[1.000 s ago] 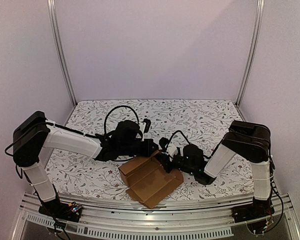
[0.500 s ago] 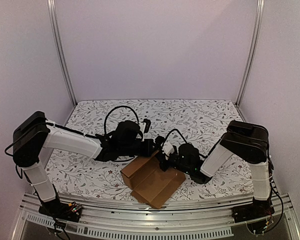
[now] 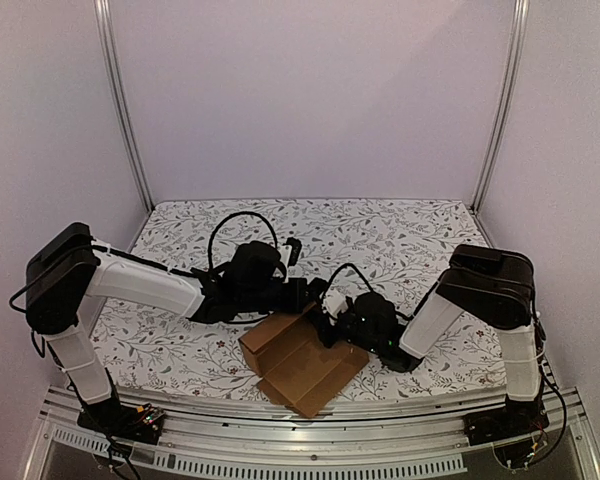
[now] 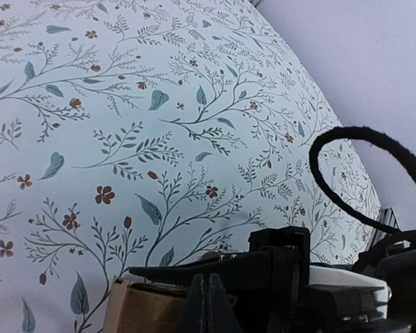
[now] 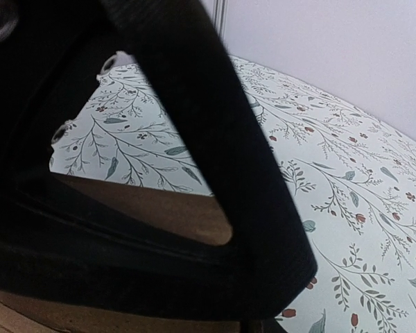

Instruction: Fold the paper box

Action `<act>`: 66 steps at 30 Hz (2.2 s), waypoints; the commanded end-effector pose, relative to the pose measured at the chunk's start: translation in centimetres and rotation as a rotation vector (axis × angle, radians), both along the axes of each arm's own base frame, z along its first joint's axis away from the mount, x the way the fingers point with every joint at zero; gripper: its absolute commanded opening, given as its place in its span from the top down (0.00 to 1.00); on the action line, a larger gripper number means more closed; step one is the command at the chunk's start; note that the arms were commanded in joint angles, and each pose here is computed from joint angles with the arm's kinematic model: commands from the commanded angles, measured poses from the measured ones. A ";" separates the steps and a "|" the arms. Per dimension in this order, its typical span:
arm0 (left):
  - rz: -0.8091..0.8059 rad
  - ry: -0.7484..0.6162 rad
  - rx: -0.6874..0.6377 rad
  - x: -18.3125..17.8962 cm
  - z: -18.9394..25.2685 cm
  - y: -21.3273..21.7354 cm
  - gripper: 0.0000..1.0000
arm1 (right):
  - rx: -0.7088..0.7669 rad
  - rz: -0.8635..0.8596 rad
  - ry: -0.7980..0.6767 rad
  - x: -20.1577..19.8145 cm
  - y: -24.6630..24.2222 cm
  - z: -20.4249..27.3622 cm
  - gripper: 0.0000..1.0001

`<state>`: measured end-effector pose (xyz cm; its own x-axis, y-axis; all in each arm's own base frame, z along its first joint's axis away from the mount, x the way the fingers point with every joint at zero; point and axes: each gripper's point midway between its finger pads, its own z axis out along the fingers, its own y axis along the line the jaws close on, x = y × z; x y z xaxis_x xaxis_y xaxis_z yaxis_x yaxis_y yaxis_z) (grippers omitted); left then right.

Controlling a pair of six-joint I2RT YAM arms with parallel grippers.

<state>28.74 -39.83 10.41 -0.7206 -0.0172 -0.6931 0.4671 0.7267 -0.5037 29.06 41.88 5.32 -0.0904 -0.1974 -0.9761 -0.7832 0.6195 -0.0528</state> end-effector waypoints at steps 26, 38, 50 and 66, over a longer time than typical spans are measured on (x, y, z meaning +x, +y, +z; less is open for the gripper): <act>0.015 0.022 0.054 -0.5 -1.3 0.9 1.00 | -0.101 -0.070 0.014 0.1 -1.1 -2.6 0.90; 0.029 0.021 0.064 -0.6 0.2 1.4 0.97 | -0.118 -0.056 -0.004 -0.1 -0.9 -1.8 1.00; 0.105 -0.070 0.205 -0.2 6.3 6.2 0.50 | -0.309 0.074 0.037 -2.5 -1.6 -0.5 1.00; 0.195 -0.136 0.250 -3.1 8.9 14.1 0.33 | -0.891 0.391 0.308 -7.8 -9.4 7.4 1.00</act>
